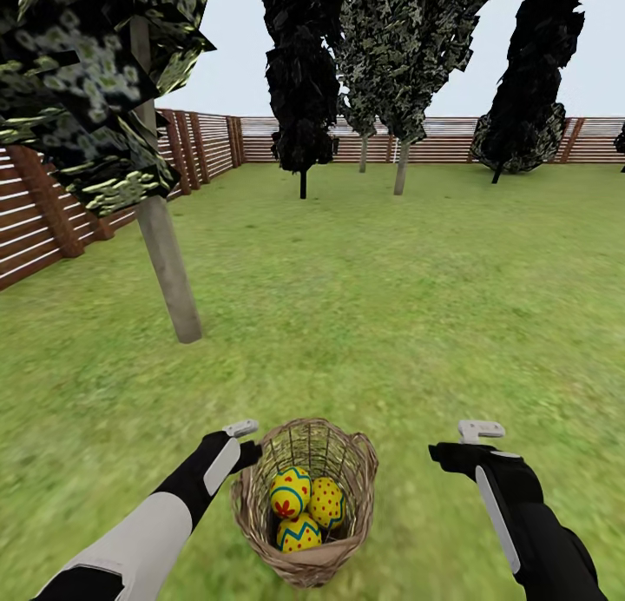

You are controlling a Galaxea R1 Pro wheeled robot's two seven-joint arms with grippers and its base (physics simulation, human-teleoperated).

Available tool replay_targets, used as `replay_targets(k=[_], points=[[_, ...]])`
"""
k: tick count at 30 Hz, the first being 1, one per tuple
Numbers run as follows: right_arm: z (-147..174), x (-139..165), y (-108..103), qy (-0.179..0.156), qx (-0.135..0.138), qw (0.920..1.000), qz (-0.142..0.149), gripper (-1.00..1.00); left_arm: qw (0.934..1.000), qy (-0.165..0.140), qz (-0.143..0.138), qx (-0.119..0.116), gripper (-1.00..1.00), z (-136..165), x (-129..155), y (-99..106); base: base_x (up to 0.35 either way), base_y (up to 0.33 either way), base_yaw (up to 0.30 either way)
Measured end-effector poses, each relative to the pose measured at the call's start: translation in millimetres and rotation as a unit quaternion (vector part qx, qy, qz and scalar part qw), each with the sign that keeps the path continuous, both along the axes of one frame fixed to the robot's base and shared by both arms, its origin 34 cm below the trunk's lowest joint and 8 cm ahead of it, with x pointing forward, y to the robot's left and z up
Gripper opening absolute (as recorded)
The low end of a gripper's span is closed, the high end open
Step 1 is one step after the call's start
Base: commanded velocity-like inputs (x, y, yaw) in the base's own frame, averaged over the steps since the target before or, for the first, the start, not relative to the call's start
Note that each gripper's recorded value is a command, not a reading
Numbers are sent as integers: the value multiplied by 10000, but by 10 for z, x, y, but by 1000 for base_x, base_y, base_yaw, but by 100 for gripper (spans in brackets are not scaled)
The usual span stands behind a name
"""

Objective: Take the three Easter eggs out of the wicker basket on the lawn in the garden, then place them on the lawn next to a single tree (choose any tree) so that all three eggs are next to the same tree and none are left in the basket.

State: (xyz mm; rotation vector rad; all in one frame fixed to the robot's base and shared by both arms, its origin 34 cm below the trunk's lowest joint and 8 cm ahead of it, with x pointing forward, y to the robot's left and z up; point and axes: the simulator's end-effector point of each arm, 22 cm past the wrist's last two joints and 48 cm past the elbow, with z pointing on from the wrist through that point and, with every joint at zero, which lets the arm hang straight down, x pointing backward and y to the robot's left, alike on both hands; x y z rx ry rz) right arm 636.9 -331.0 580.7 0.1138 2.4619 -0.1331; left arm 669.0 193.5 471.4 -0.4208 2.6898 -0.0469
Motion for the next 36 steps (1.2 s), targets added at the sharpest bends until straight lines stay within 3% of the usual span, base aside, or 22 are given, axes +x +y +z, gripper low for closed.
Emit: replay_targets(k=[36], points=[[-772, -160, 2, 5, 8, 10000, -1, 100, 10000, 30, 0, 6, 100, -787, -180, 3, 0, 0, 0]])
